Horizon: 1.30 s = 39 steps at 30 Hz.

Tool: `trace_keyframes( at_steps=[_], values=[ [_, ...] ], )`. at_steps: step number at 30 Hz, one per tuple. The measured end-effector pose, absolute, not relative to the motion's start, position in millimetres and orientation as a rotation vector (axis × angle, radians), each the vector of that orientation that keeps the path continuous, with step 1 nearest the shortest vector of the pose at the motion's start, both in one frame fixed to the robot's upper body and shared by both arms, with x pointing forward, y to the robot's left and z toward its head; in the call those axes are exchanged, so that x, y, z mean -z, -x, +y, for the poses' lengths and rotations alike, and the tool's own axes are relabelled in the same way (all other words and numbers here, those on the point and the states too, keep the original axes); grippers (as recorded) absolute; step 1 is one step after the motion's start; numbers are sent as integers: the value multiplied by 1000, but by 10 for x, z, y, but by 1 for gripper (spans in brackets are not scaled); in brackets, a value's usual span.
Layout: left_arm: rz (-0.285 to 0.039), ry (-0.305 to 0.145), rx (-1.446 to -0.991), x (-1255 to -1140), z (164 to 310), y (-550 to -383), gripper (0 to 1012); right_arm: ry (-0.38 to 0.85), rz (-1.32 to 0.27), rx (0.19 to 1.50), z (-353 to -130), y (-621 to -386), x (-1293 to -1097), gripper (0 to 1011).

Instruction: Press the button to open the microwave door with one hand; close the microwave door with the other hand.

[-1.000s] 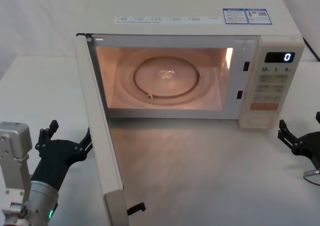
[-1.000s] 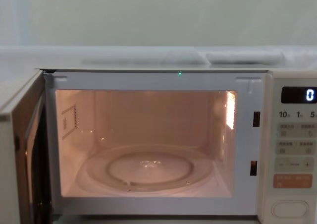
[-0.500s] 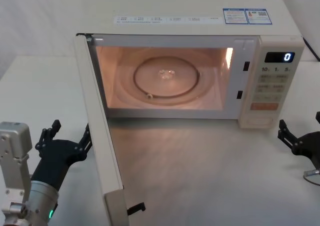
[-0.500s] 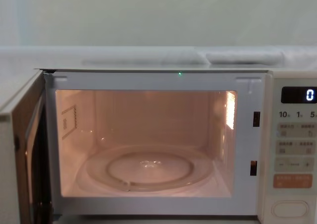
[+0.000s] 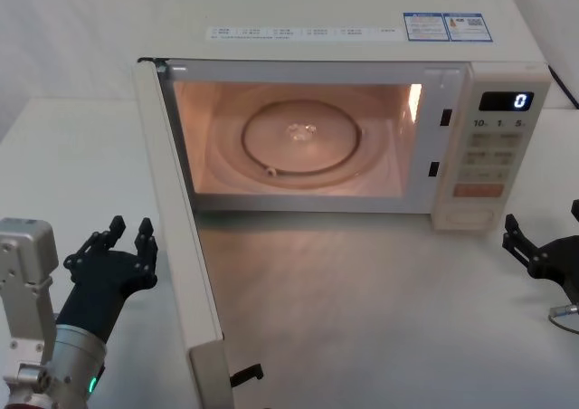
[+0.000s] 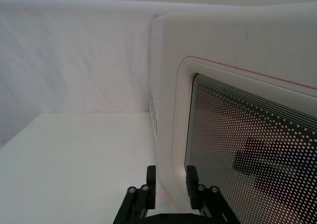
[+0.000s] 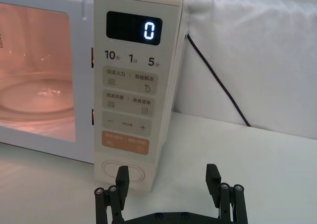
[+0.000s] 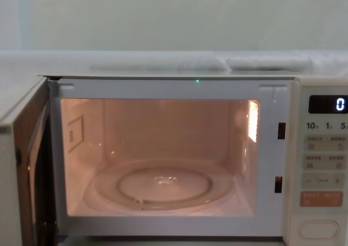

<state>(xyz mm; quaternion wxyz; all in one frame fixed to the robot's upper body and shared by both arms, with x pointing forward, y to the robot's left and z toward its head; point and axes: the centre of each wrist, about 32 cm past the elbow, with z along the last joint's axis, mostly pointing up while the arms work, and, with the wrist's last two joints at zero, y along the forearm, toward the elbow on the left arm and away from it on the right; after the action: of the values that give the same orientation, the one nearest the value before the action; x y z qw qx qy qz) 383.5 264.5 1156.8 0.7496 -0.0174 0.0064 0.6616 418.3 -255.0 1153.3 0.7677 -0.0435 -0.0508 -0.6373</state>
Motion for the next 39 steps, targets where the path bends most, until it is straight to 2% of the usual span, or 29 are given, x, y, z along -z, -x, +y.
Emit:
trace_keyframes(
  at_steps=[8,9,12,13,27,32,39],
  values=[
    [14,38,-1446,-11568,2645,-3835,157,94,-110,1384,-2551,-4183,-11533,1002],
    [14,38,-1446,-11568,2645,-3835,99,94,-110,1384,-2550,-4183,-11533,1002],
    [14,38,-1446,-11568,2645,-3835,46,94,-110,1384,-2551,-4183,-11533,1002],
    [14,38,-1446,-11568,2645,-3835,0,94,-110,1384,-2551,-4182,-11533,1002],
    [19,39,-1443,-11571,2650,-3837,0,94,-110,1384,-2551,-4183,-11533,1002],
    [33,42,-1426,-11594,2697,-3826,0,94,-110,1384,-2551,-4182,-11533,1002],
    [53,55,-1425,-11664,2820,-3796,0,94,-110,1384,-2550,-4183,-11533,1002]
  ],
)
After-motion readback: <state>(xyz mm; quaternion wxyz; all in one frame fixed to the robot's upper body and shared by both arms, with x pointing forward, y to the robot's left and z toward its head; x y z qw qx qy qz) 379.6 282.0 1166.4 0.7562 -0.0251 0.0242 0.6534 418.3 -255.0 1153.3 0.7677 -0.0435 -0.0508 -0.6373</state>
